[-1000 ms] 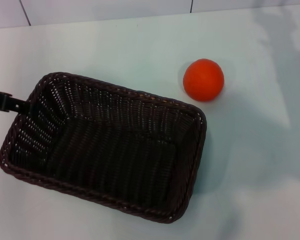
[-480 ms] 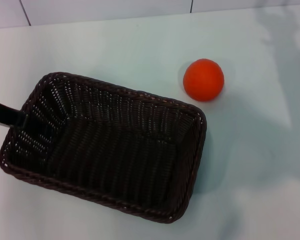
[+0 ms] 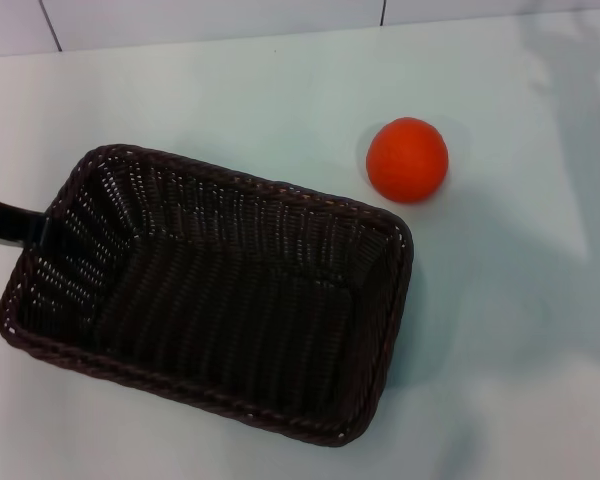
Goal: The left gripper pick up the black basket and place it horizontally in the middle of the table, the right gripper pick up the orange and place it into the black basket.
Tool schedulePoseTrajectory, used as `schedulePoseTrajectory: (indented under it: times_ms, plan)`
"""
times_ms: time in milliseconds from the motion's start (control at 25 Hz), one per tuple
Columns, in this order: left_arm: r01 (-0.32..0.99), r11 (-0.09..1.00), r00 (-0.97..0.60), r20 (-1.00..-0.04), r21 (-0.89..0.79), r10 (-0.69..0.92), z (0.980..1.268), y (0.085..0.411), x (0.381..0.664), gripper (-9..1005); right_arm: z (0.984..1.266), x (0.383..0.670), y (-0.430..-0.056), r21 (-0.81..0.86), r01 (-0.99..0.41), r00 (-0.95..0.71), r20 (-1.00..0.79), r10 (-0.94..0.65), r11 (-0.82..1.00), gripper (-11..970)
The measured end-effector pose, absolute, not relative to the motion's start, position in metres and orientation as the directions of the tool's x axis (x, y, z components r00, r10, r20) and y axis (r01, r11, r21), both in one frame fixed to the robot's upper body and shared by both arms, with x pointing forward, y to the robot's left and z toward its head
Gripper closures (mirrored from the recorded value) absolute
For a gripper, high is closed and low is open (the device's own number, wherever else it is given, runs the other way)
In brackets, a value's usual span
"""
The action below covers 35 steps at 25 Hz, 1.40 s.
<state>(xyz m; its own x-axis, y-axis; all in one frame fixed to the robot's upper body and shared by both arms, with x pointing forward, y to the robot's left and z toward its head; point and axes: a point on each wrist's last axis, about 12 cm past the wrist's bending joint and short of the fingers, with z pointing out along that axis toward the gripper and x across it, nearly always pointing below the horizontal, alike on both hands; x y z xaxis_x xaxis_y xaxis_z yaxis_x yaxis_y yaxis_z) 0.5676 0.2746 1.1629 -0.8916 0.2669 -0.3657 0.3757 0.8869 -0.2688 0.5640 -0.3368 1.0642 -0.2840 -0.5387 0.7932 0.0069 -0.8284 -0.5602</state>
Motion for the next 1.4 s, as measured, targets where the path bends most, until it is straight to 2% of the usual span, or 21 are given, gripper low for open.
schedulePoseTrajectory:
  times_ms: [240,320,400,480,600,800,960,1120,1400]
  plan:
    - [0.361,0.888,-0.898,-0.364,-0.285,0.249,1.161,0.278,0.565,751,1.063,0.562,-0.340,-0.565,-0.007,-0.290,0.791,-0.539,-0.825,244]
    - [0.342,0.878,-0.899,-0.388,-0.335,0.202,1.163,0.282,0.563,823,1.063,0.561,-0.340,-0.566,-0.010,-0.293,0.790,-0.539,-0.824,244]
    - [0.335,0.874,-0.898,-0.399,-0.352,0.184,1.165,0.284,0.562,823,1.063,0.561,-0.341,-0.566,-0.011,-0.294,0.790,-0.538,-0.824,244]
    - [0.303,0.817,-0.888,-0.457,-0.490,0.056,1.173,0.298,0.555,822,1.063,0.561,-0.341,-0.567,-0.012,-0.296,0.789,-0.539,-0.824,244]
    - [0.273,0.777,-0.874,-0.484,-0.568,-0.046,1.177,0.313,0.548,822,1.064,0.562,-0.342,-0.570,-0.015,-0.301,0.786,-0.540,-0.822,244]
    - [0.210,0.705,-0.844,-0.489,-0.678,-0.219,1.173,0.335,0.530,822,1.066,0.564,-0.343,-0.569,-0.019,-0.306,0.786,-0.537,-0.822,244]
    - [0.153,0.653,-0.822,-0.462,-0.742,-0.332,1.160,0.341,0.523,821,1.068,0.567,-0.342,-0.568,-0.015,-0.306,0.786,-0.537,-0.823,244]
    - [0.091,0.560,-0.785,-0.406,-0.823,-0.469,1.132,0.343,0.519,821,1.069,0.570,-0.341,-0.571,-0.015,-0.305,0.785,-0.540,-0.821,245]
    - [0.001,0.551,-0.760,-0.359,-0.834,-0.542,1.103,0.346,0.512,808,1.069,0.572,-0.342,-0.571,-0.020,-0.299,0.786,-0.540,-0.821,244]
